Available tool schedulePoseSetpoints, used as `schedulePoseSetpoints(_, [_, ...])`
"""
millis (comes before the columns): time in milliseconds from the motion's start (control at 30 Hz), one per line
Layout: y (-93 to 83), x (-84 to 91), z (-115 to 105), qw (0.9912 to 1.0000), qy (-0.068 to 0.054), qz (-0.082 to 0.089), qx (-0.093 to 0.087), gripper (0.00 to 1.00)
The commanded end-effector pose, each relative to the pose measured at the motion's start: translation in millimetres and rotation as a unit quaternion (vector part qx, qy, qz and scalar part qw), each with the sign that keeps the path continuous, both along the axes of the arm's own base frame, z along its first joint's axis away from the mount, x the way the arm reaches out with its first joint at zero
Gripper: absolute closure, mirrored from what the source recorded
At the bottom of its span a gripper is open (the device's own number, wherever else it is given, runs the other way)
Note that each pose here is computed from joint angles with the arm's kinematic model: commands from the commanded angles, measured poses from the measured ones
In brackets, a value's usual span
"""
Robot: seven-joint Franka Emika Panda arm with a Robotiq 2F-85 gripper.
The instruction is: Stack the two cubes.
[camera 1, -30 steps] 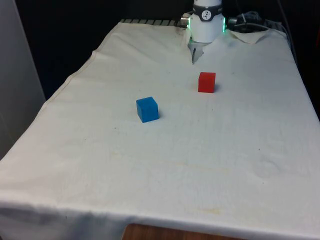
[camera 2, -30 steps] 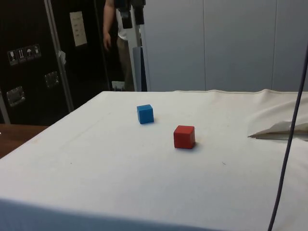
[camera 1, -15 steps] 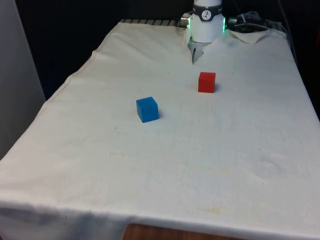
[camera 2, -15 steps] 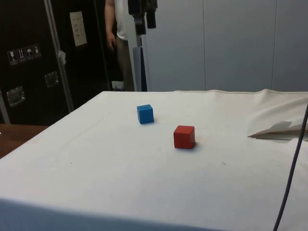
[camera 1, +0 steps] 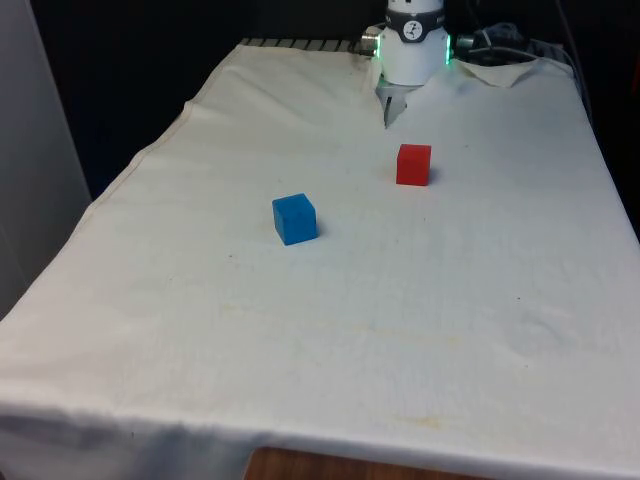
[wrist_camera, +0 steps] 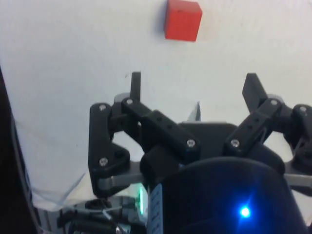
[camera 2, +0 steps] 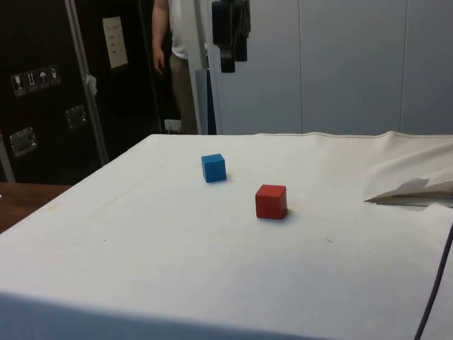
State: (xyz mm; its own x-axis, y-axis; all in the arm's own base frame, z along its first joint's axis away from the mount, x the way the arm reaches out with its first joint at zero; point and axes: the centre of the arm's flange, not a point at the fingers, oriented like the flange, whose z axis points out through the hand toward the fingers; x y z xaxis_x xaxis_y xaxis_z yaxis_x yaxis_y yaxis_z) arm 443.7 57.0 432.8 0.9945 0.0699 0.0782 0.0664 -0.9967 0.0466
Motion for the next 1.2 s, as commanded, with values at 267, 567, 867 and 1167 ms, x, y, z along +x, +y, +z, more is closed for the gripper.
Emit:
schedulePoseSetpoints(267, [-0.3,-7.4,-29,0.99996,-0.007,-0.005,0.001,0.00])
schedulePoseSetpoints(567, [-1.4,-14.4,-58,0.99991,-0.001,-0.013,0.002,0.00])
schedulePoseSetpoints(867, [-3.1,-25.5,-82,0.99948,0.006,-0.031,0.004,0.00])
schedulePoseSetpoints(1167, [-6.2,-29.5,-105,0.99814,0.013,-0.059,0.006,0.00])
